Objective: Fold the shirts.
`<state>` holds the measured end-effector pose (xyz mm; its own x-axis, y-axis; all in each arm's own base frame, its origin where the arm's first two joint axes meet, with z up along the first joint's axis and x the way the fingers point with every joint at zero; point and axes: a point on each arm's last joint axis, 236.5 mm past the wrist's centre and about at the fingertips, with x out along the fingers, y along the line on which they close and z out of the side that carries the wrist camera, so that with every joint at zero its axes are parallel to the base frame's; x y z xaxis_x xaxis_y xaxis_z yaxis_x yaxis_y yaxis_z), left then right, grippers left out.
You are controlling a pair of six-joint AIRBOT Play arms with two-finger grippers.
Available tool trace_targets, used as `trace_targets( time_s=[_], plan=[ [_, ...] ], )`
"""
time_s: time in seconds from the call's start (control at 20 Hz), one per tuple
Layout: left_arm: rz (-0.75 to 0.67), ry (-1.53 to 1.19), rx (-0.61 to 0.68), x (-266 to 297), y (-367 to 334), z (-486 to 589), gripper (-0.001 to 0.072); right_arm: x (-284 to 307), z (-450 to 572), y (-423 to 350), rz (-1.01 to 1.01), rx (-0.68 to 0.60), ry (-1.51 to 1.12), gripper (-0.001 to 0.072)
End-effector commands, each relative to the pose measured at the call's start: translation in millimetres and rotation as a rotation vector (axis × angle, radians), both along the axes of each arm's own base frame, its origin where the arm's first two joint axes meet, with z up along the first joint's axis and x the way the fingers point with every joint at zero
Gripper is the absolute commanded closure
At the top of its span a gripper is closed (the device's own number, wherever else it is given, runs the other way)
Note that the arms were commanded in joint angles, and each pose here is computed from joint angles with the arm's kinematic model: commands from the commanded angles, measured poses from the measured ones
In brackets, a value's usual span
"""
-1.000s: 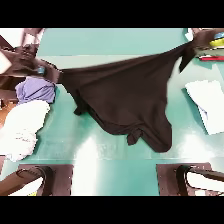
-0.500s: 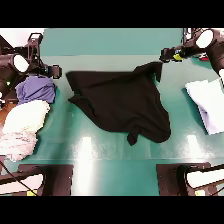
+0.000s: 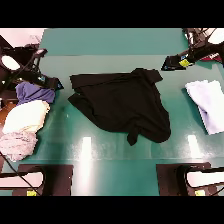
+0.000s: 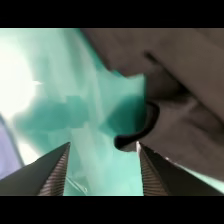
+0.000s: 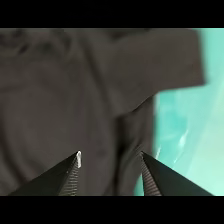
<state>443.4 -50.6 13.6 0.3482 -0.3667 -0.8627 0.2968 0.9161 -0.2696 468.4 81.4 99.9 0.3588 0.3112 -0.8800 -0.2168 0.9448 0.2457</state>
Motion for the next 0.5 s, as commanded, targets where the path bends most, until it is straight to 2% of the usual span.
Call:
trace_targets(
  time_s=[0.0,0.15,0.45],
  plan=[
    [-0.163,0.07,-0.099,-13,-26,-34,0.0197,-32,-5,20,0.094,0.014,0.109,0.027],
    [-0.236,0.127,-0.123,-22,-33,-62,0.0197,-44,-7,32,0.135,0.007,0.143,0.027],
    [-0.284,0.139,-0.157,-26,-40,-71,0.0213,-45,-7,33,0.134,0.008,0.149,0.027]
  ],
)
